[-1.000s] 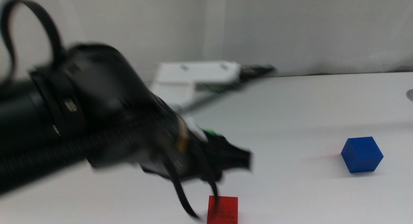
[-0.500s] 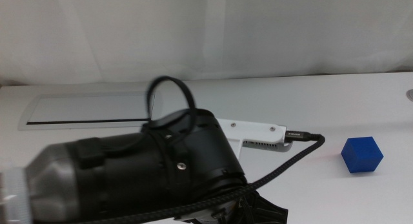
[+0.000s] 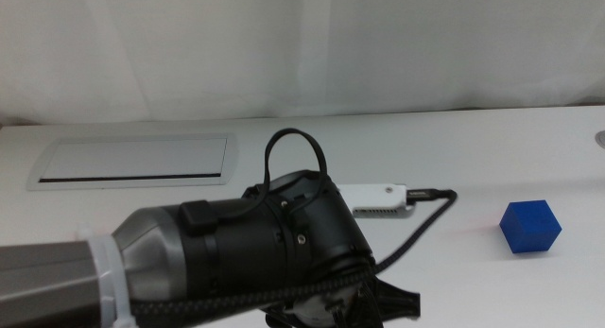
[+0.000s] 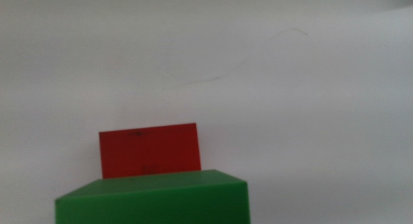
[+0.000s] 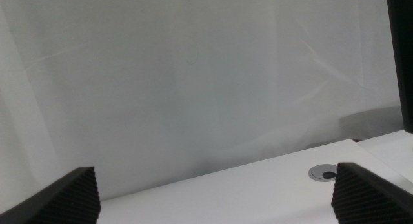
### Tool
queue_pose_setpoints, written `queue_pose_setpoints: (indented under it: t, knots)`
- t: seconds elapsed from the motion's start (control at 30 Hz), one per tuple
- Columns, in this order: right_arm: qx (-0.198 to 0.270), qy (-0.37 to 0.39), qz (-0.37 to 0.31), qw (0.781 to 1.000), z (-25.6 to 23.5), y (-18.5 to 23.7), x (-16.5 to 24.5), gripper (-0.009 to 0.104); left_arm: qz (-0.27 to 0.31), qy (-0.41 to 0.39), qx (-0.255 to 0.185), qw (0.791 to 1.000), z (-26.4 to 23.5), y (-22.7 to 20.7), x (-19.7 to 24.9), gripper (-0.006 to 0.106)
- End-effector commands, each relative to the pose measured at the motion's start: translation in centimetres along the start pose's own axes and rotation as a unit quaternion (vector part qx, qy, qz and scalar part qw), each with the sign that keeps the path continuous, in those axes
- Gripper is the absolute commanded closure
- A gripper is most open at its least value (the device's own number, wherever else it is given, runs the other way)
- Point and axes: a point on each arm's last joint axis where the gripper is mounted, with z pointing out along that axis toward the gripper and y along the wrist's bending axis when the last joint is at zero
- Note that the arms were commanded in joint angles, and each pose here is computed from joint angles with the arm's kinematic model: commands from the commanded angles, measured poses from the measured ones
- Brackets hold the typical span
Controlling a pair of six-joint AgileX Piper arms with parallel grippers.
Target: Stack red cubes first, then green, then blue cubes in a specific spot.
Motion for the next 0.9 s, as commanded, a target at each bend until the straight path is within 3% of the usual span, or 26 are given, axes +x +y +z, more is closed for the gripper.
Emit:
queue_pose_setpoints:
  t: [0.0, 0.87]
  knots:
    - [-0.002, -0.003, -0.005, 1.000, 0.0, 0.0, 0.0, -0.002, -0.035, 0.003, 0.000, 0.999, 0.4, 0.4, -0.4, 0.103]
    - [-0.002, -0.003, -0.006, 1.000, 0.0, 0.0, 0.0, -0.002, -0.008, 0.006, -0.015, 1.000, 3.3, -0.1, -0.8, 0.103]
